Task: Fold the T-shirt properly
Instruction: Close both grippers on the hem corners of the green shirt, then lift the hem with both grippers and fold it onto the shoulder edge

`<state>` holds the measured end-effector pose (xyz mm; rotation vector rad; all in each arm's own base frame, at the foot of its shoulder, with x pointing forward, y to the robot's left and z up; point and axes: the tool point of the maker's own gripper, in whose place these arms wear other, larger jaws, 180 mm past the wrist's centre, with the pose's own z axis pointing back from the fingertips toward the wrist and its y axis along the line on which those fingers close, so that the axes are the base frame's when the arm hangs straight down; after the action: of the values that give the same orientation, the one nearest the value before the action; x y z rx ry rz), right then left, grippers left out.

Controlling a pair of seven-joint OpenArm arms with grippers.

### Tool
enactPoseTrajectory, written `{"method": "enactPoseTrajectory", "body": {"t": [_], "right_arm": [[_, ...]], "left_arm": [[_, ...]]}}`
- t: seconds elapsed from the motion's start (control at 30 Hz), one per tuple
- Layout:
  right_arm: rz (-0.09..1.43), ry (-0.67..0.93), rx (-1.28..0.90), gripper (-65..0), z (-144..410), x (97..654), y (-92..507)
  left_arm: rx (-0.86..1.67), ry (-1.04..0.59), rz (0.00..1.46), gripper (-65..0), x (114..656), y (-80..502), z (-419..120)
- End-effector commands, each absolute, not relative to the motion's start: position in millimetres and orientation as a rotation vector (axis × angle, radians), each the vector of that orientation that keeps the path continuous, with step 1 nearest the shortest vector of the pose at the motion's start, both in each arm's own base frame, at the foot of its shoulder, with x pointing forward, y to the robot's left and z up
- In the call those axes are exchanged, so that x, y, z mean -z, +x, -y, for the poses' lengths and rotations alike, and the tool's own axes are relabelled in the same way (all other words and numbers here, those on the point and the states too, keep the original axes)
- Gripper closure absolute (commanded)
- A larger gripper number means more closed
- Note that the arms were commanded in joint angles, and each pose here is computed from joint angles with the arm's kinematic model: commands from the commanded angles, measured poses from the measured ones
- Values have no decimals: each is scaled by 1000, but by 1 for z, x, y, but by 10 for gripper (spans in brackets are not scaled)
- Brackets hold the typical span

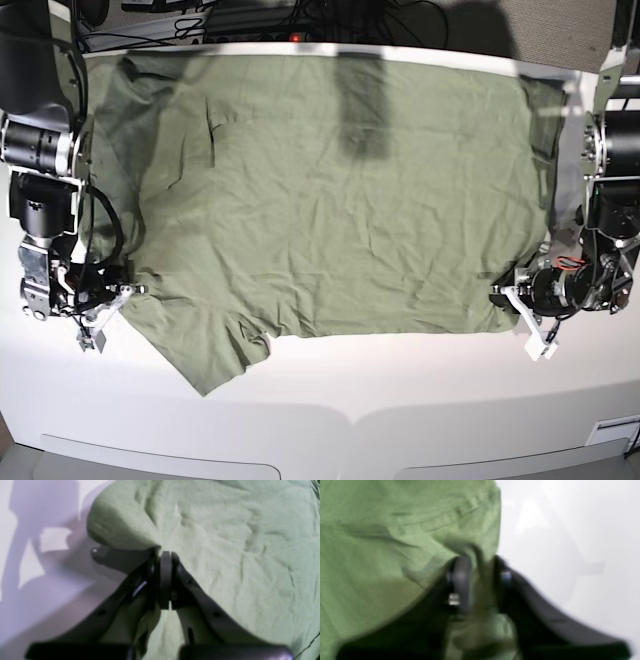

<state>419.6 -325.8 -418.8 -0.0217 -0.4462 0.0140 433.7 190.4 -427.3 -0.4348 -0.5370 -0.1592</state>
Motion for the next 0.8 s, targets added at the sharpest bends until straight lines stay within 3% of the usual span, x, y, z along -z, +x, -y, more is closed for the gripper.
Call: {"method": "enactPoseTrajectory", "body": {"t": [0.0,0.77], "right_arm": [[521,-30,-11,0,332,394,440],[644,-41,-115,0,323,353,467]], "left_arm": [[165,-439,611,0,404,454,-194],[187,-434,650,0,392,462,-192]]}}
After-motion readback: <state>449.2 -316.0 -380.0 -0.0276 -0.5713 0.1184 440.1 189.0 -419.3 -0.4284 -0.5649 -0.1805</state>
